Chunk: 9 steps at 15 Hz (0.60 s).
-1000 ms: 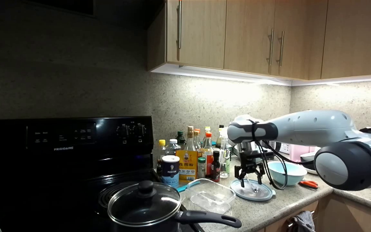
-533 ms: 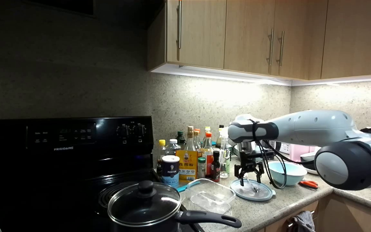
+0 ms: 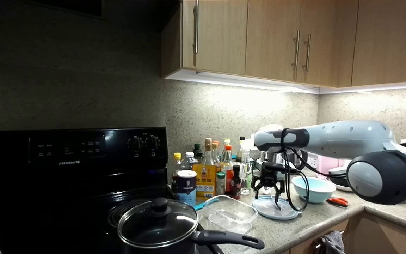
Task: Remove the spoon from the bowl and put it on the lid that is on the counter
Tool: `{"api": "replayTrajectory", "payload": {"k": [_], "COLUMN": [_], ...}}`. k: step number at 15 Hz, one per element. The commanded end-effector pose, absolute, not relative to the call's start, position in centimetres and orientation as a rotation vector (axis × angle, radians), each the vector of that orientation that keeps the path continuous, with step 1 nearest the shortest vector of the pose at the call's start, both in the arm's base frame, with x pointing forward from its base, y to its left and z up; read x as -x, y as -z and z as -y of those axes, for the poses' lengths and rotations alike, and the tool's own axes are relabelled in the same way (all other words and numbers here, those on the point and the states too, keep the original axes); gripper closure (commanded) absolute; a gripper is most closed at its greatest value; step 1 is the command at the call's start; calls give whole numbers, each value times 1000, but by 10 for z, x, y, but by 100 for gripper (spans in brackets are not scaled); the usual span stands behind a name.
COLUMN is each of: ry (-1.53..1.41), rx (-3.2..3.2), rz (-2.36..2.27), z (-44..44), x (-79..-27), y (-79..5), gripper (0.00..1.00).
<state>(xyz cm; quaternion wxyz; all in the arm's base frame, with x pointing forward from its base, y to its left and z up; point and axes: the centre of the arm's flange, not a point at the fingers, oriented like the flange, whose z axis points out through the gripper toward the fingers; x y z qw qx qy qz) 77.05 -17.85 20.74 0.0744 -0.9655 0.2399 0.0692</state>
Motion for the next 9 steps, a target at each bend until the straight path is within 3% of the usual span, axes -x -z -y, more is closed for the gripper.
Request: {"api": "replayTrajectory", "payload": {"k": [1, 9], "ry": [-114, -172], "rx": [2825, 2808], "rz": [-846, -881], "z": [200, 213], "x": [-790, -784], "y": [-213, -212], "gripper": [0, 0]}}
